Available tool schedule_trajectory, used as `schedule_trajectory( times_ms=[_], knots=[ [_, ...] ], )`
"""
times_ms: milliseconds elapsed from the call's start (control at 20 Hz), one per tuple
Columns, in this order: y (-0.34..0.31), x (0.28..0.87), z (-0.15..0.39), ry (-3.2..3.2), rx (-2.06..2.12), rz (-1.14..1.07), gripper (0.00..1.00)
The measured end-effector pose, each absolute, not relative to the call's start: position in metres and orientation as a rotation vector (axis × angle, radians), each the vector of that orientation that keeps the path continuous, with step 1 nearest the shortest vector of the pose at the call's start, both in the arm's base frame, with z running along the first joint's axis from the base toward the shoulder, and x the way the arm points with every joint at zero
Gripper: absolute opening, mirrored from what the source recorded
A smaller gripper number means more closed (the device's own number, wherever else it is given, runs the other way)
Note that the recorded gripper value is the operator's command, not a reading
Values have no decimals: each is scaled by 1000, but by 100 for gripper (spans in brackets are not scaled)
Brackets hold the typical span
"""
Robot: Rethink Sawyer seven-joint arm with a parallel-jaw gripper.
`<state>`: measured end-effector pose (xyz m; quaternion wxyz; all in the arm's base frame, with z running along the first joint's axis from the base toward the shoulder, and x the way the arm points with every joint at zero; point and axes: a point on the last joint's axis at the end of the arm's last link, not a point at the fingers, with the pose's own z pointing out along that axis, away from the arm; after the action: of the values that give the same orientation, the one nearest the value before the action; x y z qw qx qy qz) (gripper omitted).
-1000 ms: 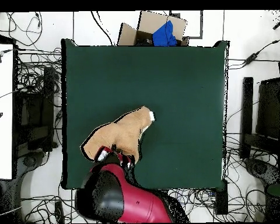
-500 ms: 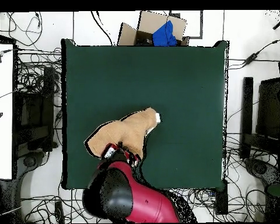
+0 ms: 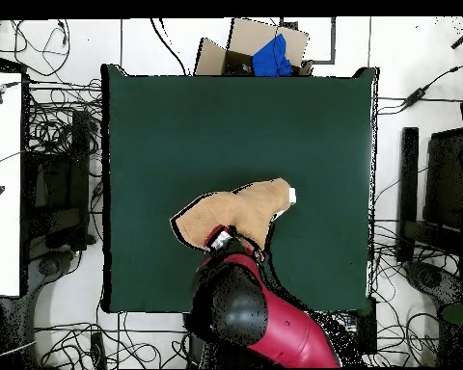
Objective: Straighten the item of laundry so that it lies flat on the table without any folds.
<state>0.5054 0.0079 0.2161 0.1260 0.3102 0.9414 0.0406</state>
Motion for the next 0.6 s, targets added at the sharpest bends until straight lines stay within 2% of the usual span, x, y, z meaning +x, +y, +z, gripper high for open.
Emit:
schedule_trajectory(
  times_ms=[600],
  knots=[
    [-32,504,195,2773,928,117,0]
  ],
)
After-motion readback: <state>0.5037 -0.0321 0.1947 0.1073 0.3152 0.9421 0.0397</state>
